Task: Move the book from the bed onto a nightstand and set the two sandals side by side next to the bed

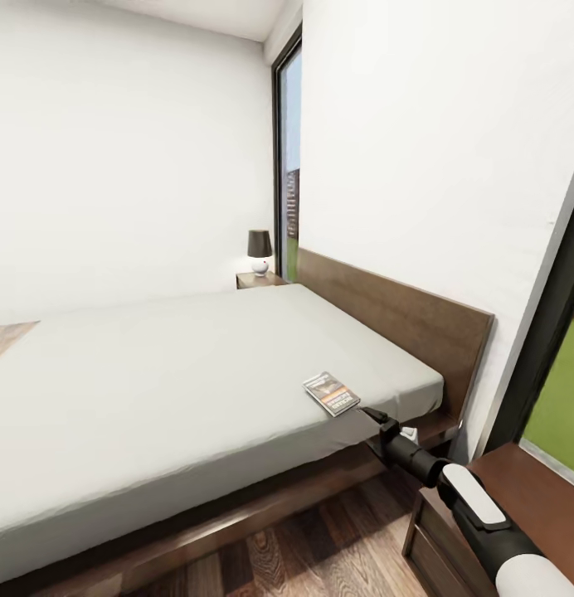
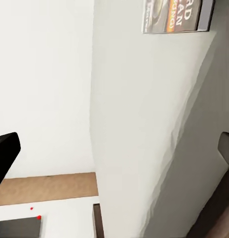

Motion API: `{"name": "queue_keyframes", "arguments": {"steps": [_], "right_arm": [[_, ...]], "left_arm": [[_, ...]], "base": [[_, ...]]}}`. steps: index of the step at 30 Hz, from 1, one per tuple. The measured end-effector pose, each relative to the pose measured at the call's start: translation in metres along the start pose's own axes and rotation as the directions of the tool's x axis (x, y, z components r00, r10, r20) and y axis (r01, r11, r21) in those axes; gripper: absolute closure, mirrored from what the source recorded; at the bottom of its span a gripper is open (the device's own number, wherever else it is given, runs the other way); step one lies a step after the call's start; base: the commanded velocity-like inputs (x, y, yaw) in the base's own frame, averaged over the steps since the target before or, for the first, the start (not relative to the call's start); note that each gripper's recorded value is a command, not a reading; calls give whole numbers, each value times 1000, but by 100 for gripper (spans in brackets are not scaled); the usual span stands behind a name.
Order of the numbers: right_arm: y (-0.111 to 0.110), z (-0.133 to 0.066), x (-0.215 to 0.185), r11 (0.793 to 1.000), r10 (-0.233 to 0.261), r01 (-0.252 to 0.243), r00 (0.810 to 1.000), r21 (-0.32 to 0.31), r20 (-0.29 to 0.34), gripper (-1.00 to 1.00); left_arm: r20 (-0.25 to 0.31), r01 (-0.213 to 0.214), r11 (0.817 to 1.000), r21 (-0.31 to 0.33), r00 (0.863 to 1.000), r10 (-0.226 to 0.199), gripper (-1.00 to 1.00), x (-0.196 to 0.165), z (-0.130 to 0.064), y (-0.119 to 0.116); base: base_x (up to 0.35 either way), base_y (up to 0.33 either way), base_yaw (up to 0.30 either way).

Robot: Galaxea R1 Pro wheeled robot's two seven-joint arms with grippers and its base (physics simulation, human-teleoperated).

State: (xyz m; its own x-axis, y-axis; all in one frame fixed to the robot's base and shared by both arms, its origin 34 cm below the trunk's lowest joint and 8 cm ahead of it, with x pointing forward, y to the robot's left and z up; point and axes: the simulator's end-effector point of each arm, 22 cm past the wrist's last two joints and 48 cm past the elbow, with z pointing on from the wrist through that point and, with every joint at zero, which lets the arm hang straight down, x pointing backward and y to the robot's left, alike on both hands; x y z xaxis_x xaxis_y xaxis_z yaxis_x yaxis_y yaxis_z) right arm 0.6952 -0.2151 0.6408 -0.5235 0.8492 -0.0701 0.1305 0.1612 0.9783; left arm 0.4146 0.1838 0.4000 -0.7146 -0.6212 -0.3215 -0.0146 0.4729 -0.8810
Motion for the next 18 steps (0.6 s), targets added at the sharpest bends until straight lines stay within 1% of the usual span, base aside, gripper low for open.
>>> {"name": "queue_keyframes", "arguments": {"steps": [5, 9, 11, 18], "right_arm": [[-20, -9, -27, 998, 51, -53, 995, 27, 85, -100], [-36, -17, -40, 995, 81, -88, 988, 47, 131, -100], [-41, -21, -48, 994, 89, -98, 985, 52, 150, -100], [-46, -31, -62, 993, 84, -96, 982, 62, 170, -100]], "left_arm": [[2, 2, 1000, -1, 1000, -2, -100, -1, -1, 1], [2, 3, 1000, -2, 1000, -3, -100, -1, -1, 1], [3, 2, 1000, -3, 1000, -2, -100, -2, -2, 1], [6, -5, 1000, -10, 1000, 5, -100, -7, -6, 6]], "base": [[0, 0, 2], [0, 0, 0], [0, 0, 0], [0, 0, 0]]}}
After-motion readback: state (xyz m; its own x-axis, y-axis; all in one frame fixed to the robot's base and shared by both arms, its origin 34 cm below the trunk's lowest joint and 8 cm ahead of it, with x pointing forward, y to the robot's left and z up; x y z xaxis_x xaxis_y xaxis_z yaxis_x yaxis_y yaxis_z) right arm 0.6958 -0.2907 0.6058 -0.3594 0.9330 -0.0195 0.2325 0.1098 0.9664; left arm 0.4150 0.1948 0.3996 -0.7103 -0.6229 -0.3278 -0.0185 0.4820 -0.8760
